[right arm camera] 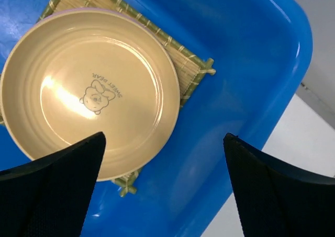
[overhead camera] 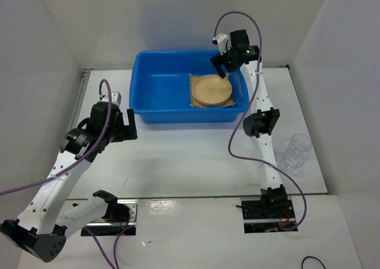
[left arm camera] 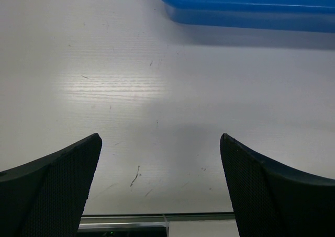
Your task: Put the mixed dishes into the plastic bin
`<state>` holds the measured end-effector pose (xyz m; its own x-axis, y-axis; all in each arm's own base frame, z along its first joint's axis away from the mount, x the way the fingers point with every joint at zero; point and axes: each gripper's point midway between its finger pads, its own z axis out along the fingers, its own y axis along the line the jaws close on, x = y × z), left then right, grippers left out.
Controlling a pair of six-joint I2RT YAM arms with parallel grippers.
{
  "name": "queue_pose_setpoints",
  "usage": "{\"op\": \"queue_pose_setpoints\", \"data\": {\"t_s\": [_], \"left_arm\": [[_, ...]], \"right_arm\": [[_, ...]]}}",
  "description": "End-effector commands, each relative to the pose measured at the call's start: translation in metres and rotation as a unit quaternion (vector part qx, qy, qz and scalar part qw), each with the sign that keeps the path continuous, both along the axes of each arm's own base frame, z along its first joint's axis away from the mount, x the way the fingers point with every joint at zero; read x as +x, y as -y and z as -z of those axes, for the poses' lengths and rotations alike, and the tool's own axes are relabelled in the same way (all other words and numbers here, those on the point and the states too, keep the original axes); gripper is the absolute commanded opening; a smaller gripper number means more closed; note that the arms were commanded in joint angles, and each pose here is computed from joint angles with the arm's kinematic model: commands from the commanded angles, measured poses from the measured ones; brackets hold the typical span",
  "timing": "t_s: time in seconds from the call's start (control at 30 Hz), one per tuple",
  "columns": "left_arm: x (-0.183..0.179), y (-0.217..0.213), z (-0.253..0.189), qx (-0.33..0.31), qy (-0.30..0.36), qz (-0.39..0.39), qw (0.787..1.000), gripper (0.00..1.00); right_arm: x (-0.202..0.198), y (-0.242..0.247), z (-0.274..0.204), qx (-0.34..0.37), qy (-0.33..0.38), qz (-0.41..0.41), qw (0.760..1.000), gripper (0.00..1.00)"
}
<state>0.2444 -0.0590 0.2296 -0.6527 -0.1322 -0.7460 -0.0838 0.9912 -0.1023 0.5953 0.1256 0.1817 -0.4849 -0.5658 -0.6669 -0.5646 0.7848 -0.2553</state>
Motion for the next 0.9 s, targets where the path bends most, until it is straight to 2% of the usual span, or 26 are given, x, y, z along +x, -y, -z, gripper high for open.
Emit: {"op": "queue_pose_setpoints", "data": {"t_s": [0.0, 0.17, 0.2, 0.27, 0.3, 0.33, 0.37, 0.4, 0.43, 0.5, 0.53, 0.57, 0.6, 0.63, 0.7, 0.87], "left_arm": [[0.004, -0.003, -0.016, -0.011, 0.034, -0.013, 0.999, 1.00], [-0.003, -0.005, -0.024, -0.018, 0.054, -0.013, 0.998, 1.00], [-0.003, -0.005, -0.024, -0.018, 0.054, -0.013, 0.998, 1.00], [-0.008, -0.005, -0.026, -0.025, 0.062, -0.009, 0.998, 1.00], [-0.009, -0.006, -0.033, -0.030, 0.076, -0.009, 0.997, 1.00], [-0.011, -0.005, -0.030, -0.033, 0.075, -0.006, 0.997, 1.00], [-0.011, -0.005, -0.030, -0.033, 0.075, -0.006, 0.997, 1.00], [-0.013, -0.004, -0.033, -0.038, 0.079, -0.001, 0.996, 1.00], [-0.013, -0.004, -0.033, -0.038, 0.079, -0.001, 0.996, 1.00], [-0.014, 0.001, -0.032, -0.042, 0.076, 0.015, 0.996, 1.00], [-0.014, 0.001, -0.032, -0.042, 0.076, 0.015, 0.996, 1.00], [-0.014, 0.001, -0.032, -0.039, 0.076, 0.018, 0.996, 1.00], [-0.016, 0.002, -0.034, -0.043, 0.079, 0.021, 0.996, 1.00], [-0.016, 0.002, -0.034, -0.043, 0.079, 0.021, 0.996, 1.00], [-0.018, 0.004, -0.036, -0.045, 0.083, 0.026, 0.995, 1.00], [-0.019, 0.008, -0.036, -0.045, 0.083, 0.036, 0.995, 1.00]], "right_arm": [[-0.021, 0.000, -0.069, 0.019, 0.047, 0.010, 0.999, 0.98], [-0.055, 0.012, -0.173, 0.039, 0.137, 0.045, 0.989, 0.98], [-0.076, 0.017, -0.198, 0.042, 0.150, 0.045, 0.987, 0.98], [-0.093, 0.032, -0.206, 0.037, 0.137, 0.071, 0.987, 0.98], [-0.125, 0.039, -0.242, 0.040, 0.161, 0.068, 0.984, 0.98], [-0.132, 0.048, -0.216, 0.022, 0.112, 0.077, 0.990, 0.98], [-0.145, 0.057, -0.213, 0.014, 0.098, 0.087, 0.991, 0.98], [-0.177, 0.067, -0.232, 0.011, 0.111, 0.095, 0.989, 0.98], [-0.185, 0.078, -0.188, -0.017, 0.045, 0.108, 0.993, 0.98], [-0.207, 0.118, -0.164, -0.040, 0.013, 0.158, 0.987, 0.98], [-0.229, 0.137, -0.135, -0.049, -0.021, 0.171, 0.984, 0.98], [-0.242, 0.170, -0.120, -0.046, -0.039, 0.210, 0.976, 0.98], [-0.262, 0.186, -0.076, -0.056, -0.095, 0.226, 0.968, 0.98], [-0.273, 0.198, -0.074, -0.059, -0.083, 0.233, 0.967, 0.98], [-0.302, 0.226, -0.028, -0.065, -0.136, 0.267, 0.952, 0.98], [-0.330, 0.262, 0.007, -0.075, -0.153, 0.315, 0.934, 0.98]]}}
